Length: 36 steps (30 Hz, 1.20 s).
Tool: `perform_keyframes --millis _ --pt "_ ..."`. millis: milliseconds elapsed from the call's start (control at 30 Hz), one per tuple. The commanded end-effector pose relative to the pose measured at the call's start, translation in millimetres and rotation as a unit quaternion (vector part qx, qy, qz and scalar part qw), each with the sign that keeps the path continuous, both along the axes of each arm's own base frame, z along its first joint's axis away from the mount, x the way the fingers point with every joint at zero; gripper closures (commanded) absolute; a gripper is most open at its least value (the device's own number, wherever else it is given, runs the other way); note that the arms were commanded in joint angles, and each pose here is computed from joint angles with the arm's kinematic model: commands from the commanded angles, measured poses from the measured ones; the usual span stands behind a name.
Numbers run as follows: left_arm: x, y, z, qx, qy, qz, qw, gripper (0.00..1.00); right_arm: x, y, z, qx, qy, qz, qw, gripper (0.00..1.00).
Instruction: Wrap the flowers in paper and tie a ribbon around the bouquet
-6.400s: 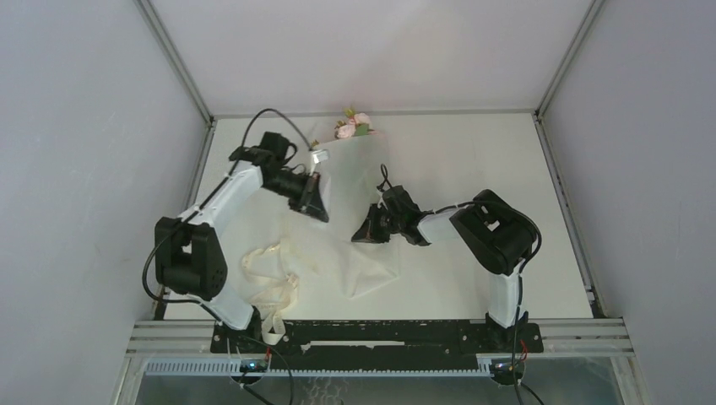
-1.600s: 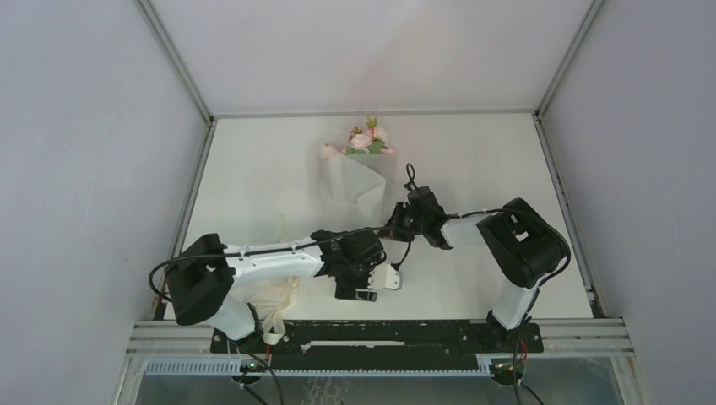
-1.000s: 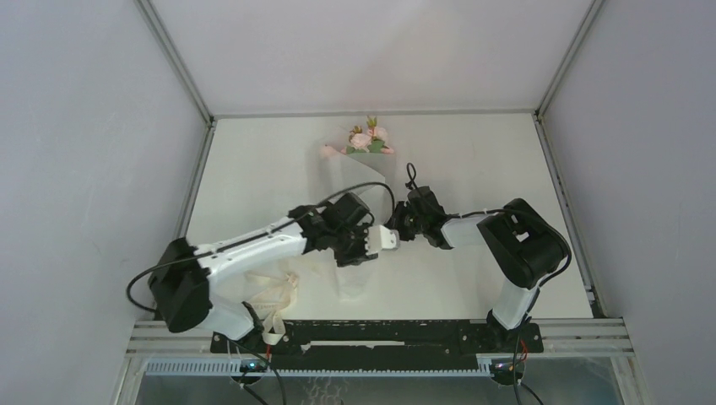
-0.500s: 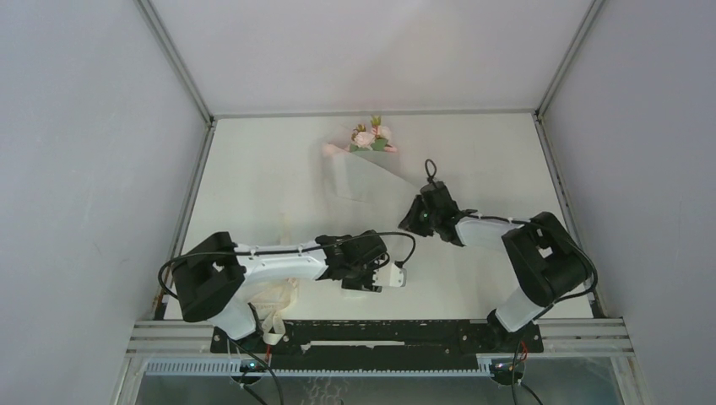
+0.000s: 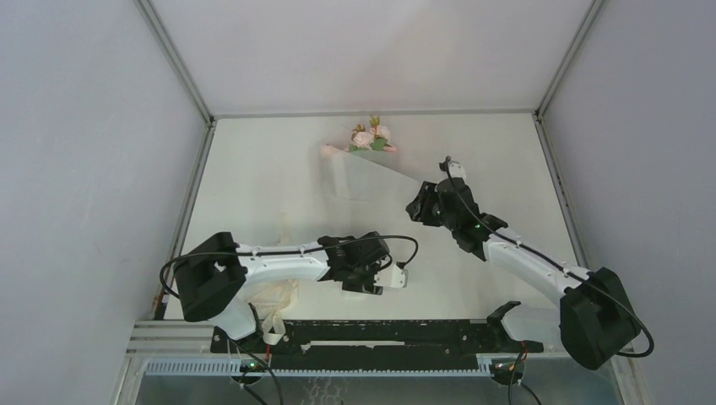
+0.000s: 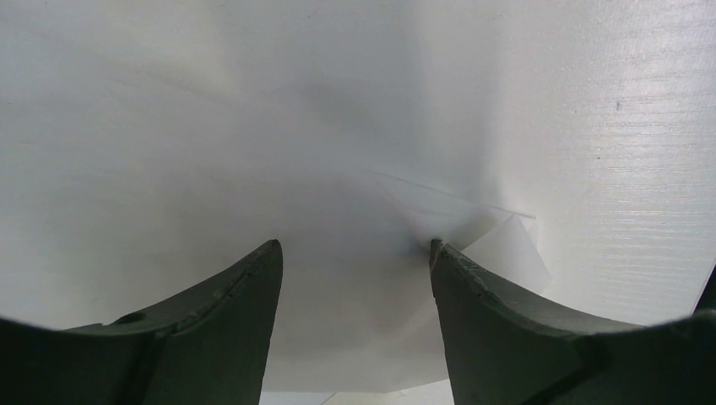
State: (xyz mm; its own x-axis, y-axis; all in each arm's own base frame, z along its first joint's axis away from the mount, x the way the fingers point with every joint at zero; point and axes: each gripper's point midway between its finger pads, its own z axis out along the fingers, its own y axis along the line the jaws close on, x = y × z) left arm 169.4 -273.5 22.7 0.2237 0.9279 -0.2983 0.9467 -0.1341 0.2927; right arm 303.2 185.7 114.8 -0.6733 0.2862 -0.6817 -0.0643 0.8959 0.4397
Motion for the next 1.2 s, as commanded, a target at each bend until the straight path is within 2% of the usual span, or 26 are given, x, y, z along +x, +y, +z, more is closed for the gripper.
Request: perform_keyframes --millis 0,67,100,200,333,600,900,1000,1067,1133,1167 --pt "-35.4 35.0 -39.5 0.083 0.077 -0.007 0.994 0.29 -4.9 40.1 46.1 0.033 -0.086 0.055 0.994 0.47" --pt "-35.1 34.8 -39.6 0.084 0.076 -0.007 0.994 0.29 -5.1 59.2 58.0 0.053 -0.111 0.081 0.989 0.43" --pt "-35.3 35.0 -40.1 0.084 0.077 -0.007 0.993 0.29 -0.5 61.9 52.1 0.048 -0.101 0.078 0.991 0.41" --pt "-35.9 34.6 -39.2 0.083 0.078 -0.008 0.993 0.28 21.7 49.6 24.5 0.011 -0.052 0.033 0.998 0.30" --pt "-36.9 34.7 -38.5 0.081 0.080 -0.007 0.993 0.28 45.3 54.4 -17.1 0.033 0.007 0.055 0.998 0.15" --pt "-36.6 38.2 -39.6 0.085 0.077 -0.010 0.993 0.28 73.0 62.4 -67.5 0.088 0.068 0.070 0.991 0.14" --pt "-32.6 50.0 -46.3 0.106 0.060 -0.010 0.993 0.28 76.4 84.6 -94.5 0.188 0.116 0.081 0.972 0.16" --pt "-32.6 50.9 -46.1 0.104 0.057 -0.012 0.993 0.28 75.5 92.9 -96.3 0.217 0.123 0.090 0.964 0.20" --pt "-32.1 51.4 -46.1 0.104 0.055 -0.011 0.993 0.28 74.9 96.7 -97.4 0.230 0.127 0.094 0.960 0.28" --pt "-30.8 50.9 -45.3 0.101 0.052 -0.009 0.993 0.28 74.6 100.6 -97.6 0.244 0.129 0.099 0.956 0.52" --pt "-30.3 49.9 -43.3 0.097 0.052 -0.008 0.994 0.27 74.2 101.9 -98.7 0.249 0.132 0.100 0.954 0.70"
